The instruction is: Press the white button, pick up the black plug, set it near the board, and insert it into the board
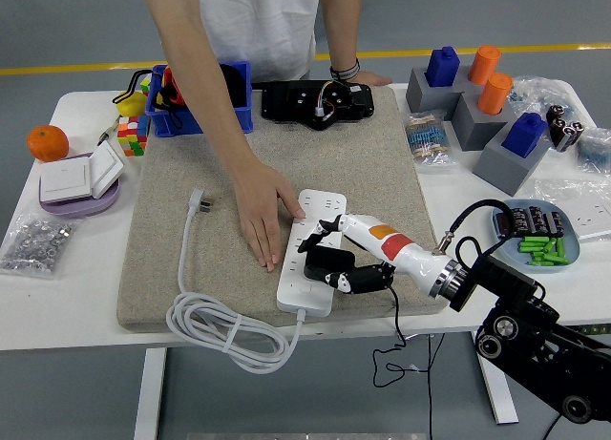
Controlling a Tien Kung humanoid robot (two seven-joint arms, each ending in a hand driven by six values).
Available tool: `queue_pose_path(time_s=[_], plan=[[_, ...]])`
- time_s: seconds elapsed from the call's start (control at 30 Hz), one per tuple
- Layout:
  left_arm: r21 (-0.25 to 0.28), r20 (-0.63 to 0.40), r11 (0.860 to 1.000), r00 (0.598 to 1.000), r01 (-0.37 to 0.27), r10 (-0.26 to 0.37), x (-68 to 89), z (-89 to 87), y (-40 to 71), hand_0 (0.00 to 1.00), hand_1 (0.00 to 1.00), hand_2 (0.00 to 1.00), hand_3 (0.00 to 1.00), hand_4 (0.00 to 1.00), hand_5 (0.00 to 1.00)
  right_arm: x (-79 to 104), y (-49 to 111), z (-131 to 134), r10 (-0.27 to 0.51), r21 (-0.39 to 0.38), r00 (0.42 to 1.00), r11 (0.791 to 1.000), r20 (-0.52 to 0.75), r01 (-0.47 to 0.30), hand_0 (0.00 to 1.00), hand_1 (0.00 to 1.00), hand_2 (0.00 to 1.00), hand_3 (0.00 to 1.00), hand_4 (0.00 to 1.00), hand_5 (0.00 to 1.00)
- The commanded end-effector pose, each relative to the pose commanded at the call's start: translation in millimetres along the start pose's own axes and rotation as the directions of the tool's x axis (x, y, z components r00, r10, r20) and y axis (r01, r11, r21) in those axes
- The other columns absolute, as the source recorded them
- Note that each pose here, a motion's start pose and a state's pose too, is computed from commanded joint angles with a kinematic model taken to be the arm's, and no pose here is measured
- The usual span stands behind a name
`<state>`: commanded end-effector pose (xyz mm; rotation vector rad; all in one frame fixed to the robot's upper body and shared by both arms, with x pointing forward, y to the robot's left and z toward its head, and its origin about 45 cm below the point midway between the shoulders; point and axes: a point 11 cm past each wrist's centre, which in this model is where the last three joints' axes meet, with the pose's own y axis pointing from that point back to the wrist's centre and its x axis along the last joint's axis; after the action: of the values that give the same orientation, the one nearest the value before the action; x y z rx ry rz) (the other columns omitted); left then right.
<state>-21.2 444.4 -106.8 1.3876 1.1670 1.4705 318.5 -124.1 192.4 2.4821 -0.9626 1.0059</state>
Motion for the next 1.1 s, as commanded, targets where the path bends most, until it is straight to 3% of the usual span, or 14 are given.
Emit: queue_pose_path(time_s=[0.2, 0.23, 0.37, 0.4, 0.5, 0.6, 0.63, 0.73, 0.8, 0.83, 0.9, 1.1], plan=[[0.001, 0.001, 1.0, 1.0, 0.0, 0.0, 0.2, -0.4, 0.0, 0.706, 0.699, 0.67, 0.711, 0.728, 0.286, 36.2, -0.6, -2, 0.09, -0.001, 0.995, 0.996, -0.049, -0.091, 0.681, 0.605, 0.569, 0.577, 0.733, 0.043], [0.001, 0.001, 1.0, 1.0, 0.0, 0.0, 0.3, -0.4, 0.0, 0.707, 0.698, 0.67, 0.711, 0.727, 0.285, 43.6, 0.1, 0, 0.109, -0.011, 0.992, 0.994, -0.058, -0.11, 0.707, 0.651, 0.603, 0.611, 0.761, 0.074], [0.003, 0.0, 1.0, 1.0, -0.002, 0.002, 1.1, -1.2, 0.0, 0.707, 0.698, 0.67, 0.711, 0.727, 0.285, 80.0, 8.6, 12, 0.191, -0.083, 0.976, 0.976, -0.103, -0.199, 0.707, 0.651, 0.603, 0.611, 0.761, 0.074], [0.004, 0.0, 1.0, 1.0, -0.002, 0.002, 1.4, -1.8, 0.0, 0.706, 0.699, 0.67, 0.711, 0.728, 0.285, 98.6, 18.1, 20, 0.232, -0.12, 0.964, 0.962, -0.126, -0.247, 0.806, 0.756, 0.706, 0.699, 0.921, 0.231], [0.004, 0.0, 1.0, 1.0, -0.003, 0.003, 1.9, -2.1, 0.0, 0.706, 0.699, 0.67, 0.711, 0.728, 0.285, 115.9, 29.6, 29, 0.27, -0.161, 0.951, 0.942, -0.149, -0.293, 0.806, 0.756, 0.706, 0.699, 0.921, 0.231], [0.005, 0.001, 1.0, 1.0, -0.004, 0.004, 2.4, -1.8, 0.1, 0.706, 0.699, 0.67, 0.711, 0.728, 0.285, 138.5, 48.8, 41, 0.323, -0.215, 0.929, 0.909, -0.179, -0.358, 0.806, 0.756, 0.706, 0.699, 0.921, 0.231], [0.004, 0.001, 1.0, 1.0, -0.004, 0.004, 2.6, -1.7, 0.1, 0.706, 0.699, 0.67, 0.712, 0.727, 0.285, 143.4, 56.1, 45, 0.337, -0.232, 0.923, 0.898, -0.186, -0.374, 0.901, 0.872, 0.821, 0.811, 0.984, 0.327], [0.003, 0.001, 1.0, 1.0, -0.006, 0.006, 3.3, -1.1, 0.2, 0.706, 0.699, 0.67, 0.712, 0.727, 0.285, 159.1, 77.8, 56, 0.383, -0.272, 0.9, 0.861, -0.209, -0.43, 0.901, 0.872, 0.821, 0.811, 0.984, 0.327], [0.001, 0.0, 1.0, 1.0, -0.007, 0.007, 4.1, -0.3, 0.3, 0.706, 0.699, 0.67, 0.712, 0.727, 0.285, 165.6, 97.2, 66, 0.41, -0.312, 0.884, 0.829, -0.224, -0.464, 0.901, 0.872, 0.821, 0.811, 0.984, 0.327], [0.001, 0.0, 1.0, 1.0, -0.008, 0.008, 4.4, 0.0, 0.4, 0.706, 0.699, 0.67, 0.711, 0.728, 0.285, 168.5, 106.0, 70, 0.421, -0.329, 0.877, 0.814, -0.232, -0.479, 0.928, 0.899, 0.858, 0.846, 0.998, 0.433], [0.0, 0.001, 1.0, 1.0, -0.008, 0.008, 4.5, 0.0, 0.4, 0.706, 0.699, 0.67, 0.711, 0.728, 0.285, 171.7, 116.5, 75, 0.434, -0.351, 0.868, 0.794, -0.242, -0.495, 0.928, 0.899, 0.858, 0.846, 0.998, 0.433], [0.009, 0.007, 1.0, 1.0, -0.007, 0.007, 3.2, -4.0, 0.0, 0.707, 0.698, 0.67, 0.711, 0.727, 0.285, 176.1, 164.6, 95, 0.486, -0.445, 0.83, 0.701, -0.273, -0.557, 0.931, 0.897, 0.857, 0.844, 0.998, 0.467]])
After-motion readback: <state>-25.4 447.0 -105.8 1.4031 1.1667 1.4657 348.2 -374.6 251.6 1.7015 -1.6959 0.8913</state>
